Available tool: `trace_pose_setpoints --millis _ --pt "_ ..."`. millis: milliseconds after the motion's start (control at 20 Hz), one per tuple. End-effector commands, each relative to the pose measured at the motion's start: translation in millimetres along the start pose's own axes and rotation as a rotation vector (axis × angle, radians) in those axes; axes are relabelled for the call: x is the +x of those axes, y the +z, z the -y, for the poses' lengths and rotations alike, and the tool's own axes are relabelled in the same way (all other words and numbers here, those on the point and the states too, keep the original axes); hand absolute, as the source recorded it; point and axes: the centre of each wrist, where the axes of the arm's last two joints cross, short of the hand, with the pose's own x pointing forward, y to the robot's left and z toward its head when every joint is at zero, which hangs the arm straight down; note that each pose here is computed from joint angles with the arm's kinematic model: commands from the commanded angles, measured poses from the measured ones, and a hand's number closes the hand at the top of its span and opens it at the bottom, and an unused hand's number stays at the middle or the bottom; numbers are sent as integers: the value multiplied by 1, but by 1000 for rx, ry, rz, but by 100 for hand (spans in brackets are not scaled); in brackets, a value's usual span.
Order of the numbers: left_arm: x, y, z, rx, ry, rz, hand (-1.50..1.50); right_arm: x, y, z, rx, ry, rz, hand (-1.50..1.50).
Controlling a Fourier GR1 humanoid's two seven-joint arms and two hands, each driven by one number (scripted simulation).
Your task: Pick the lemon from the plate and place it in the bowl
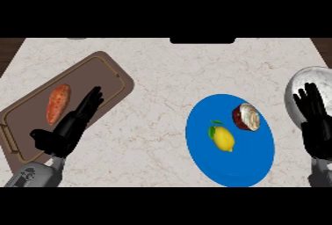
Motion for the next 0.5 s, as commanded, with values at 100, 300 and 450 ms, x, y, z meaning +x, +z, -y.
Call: trace_pose_setpoints --millis 100,300,450 --pt "5 -2 19 1 95 -24 0 36 5 -27 186 259 149 150" --pt "-2 0 26 25 162 -51 0 67 -6 49 88 855 202 150" --pt "14 -15 46 25 211 -62 0 40 47 -43 -47 508 270 -150"
